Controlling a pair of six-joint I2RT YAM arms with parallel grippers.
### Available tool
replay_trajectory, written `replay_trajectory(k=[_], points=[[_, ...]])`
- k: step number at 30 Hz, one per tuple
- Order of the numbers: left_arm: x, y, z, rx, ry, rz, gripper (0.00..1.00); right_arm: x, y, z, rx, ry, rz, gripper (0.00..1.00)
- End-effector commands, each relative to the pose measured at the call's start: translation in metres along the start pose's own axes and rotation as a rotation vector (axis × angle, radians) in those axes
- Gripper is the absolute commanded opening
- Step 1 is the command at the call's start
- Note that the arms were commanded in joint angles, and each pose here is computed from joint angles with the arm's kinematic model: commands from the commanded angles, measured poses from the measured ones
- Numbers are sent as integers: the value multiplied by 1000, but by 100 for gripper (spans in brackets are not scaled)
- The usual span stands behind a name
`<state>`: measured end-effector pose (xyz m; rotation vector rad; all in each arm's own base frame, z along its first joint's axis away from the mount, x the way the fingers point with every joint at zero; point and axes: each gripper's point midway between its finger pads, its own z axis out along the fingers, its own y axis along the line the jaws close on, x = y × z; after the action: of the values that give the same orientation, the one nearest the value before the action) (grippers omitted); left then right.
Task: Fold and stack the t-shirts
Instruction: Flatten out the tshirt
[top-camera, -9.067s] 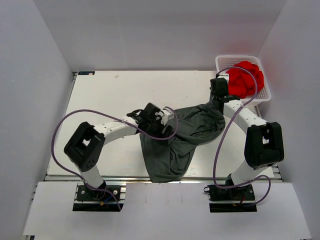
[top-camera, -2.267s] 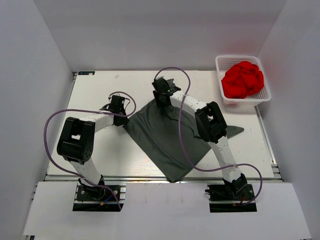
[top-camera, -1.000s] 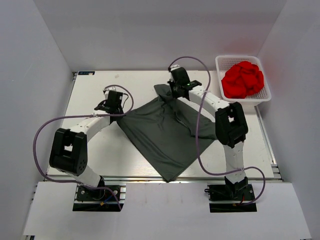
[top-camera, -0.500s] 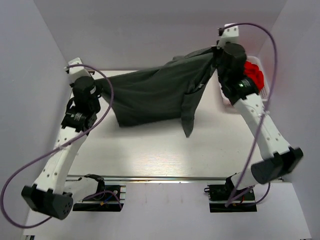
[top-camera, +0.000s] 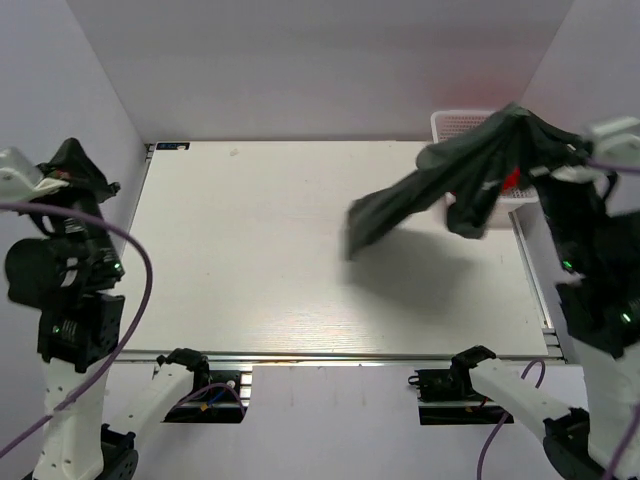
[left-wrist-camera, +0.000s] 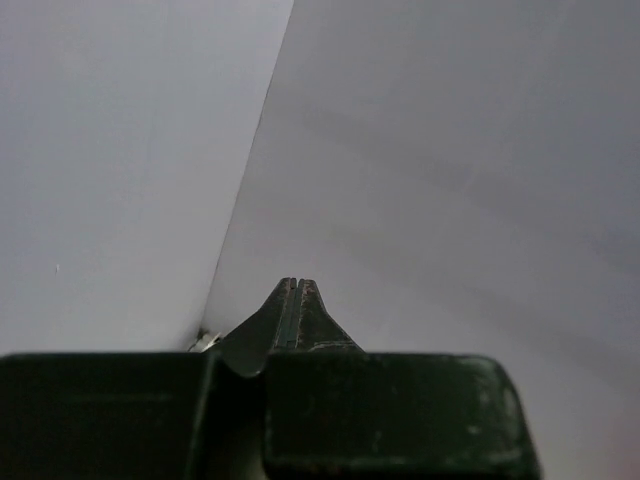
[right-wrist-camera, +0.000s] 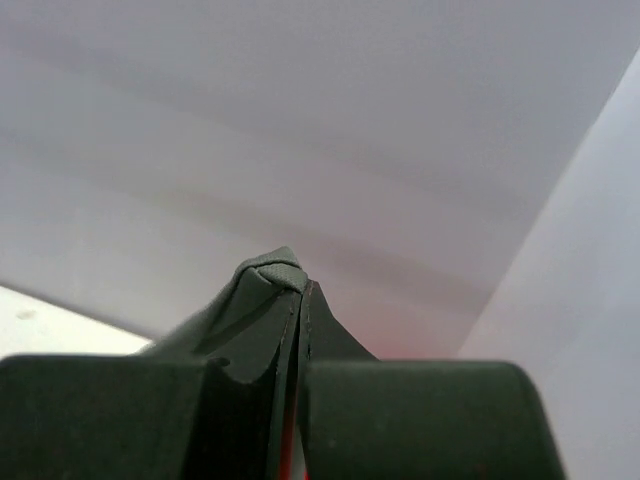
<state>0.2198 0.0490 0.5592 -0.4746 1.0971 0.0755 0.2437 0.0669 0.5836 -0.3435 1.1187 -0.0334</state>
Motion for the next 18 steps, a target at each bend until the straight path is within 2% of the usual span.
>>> replay_trajectory(k=[1, 2, 4, 7, 8, 10, 11, 12, 14, 17, 18], points=[[-22, -8, -8, 87, -39, 25, 0, -51, 6, -37, -122, -145, -28, 0], [-22, -14, -8, 118, -38, 15, 0, -58, 12, -45, -173, -155, -9, 0], [4, -34, -9, 220, 19, 9, 0, -48, 18, -47, -195, -117, 21, 0], [42, -56, -5, 298, 116, 2, 0, -13, 32, -26, -203, -21, 70, 0], [57, -59, -1, 295, 147, 7, 0, 12, 46, -7, -238, 55, 77, 0], [99, -66, 6, 292, 241, 28, 0, 13, 71, 1, -362, 62, 110, 0], [113, -67, 8, 287, 270, 28, 0, 26, 87, 20, -422, 112, 130, 0], [138, -68, 10, 278, 322, 34, 0, 21, 111, 18, -555, 95, 168, 0], [173, -67, 7, 276, 393, 58, 0, 27, 141, 34, -700, 109, 215, 0], [214, -62, 4, 246, 483, 78, 0, 33, 162, 60, -772, 110, 275, 0], [217, -59, 6, 221, 486, 79, 0, 20, 168, 58, -831, 64, 291, 0]])
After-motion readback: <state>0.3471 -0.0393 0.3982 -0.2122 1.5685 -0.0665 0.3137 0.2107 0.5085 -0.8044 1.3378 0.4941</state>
